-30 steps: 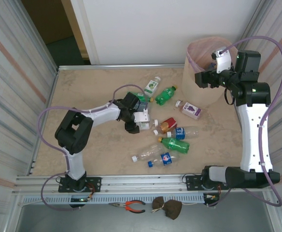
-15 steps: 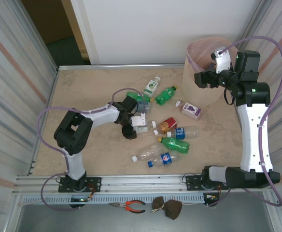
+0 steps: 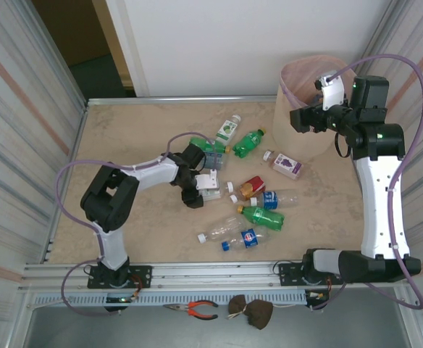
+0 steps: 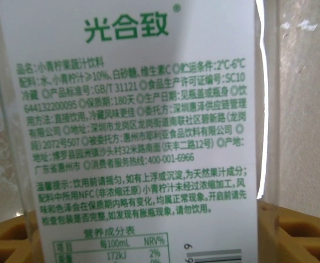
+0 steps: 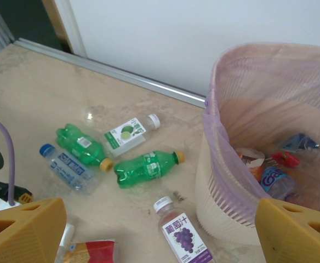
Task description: Put the plastic bottles in the bin
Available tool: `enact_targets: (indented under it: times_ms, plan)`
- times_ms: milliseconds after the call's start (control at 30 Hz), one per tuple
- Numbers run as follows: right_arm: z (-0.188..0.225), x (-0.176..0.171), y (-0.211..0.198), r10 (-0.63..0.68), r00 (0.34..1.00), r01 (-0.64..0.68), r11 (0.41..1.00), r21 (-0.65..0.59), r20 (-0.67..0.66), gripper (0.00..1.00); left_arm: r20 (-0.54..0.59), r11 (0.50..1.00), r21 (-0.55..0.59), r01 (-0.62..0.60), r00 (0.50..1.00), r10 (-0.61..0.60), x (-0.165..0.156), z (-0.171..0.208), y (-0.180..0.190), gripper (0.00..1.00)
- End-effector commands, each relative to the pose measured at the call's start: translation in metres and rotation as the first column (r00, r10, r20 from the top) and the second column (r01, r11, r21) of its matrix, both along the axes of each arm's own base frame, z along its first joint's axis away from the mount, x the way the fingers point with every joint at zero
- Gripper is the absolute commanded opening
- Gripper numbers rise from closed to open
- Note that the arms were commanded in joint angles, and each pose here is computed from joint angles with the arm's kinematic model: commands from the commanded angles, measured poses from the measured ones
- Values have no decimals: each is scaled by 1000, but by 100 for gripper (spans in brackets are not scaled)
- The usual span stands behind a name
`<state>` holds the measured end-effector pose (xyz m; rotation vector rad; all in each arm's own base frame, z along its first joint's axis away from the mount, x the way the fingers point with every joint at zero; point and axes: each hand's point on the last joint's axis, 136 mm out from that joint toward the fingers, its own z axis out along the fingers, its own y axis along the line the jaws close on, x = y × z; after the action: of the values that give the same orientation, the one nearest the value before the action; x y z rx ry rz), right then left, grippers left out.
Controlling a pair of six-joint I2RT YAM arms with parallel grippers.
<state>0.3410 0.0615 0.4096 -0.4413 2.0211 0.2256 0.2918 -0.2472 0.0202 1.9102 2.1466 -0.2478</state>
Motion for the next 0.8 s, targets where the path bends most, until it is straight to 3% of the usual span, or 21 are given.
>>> enact_targets:
  times_ms: [0,167,367,567,767]
  plan:
    - [13,-12,5,20,999,-20,1000,3,39,88,-22,997,2,-73,997,73,-7,12,18,62]
    - [17,-17,14,56,997,-58,997,43,52,88,25,984,-135,-119,992,124,-3,45,10,61]
    - [27,-30,36,142,985,-156,977,147,103,88,57,911,-388,-137,983,172,-2,108,-16,61]
    - [46,-51,64,276,937,-326,910,256,213,89,103,754,-655,-58,981,165,-10,186,-41,61]
    - [71,-74,85,376,857,-488,814,315,353,89,144,544,-838,50,981,131,-26,264,-55,60]
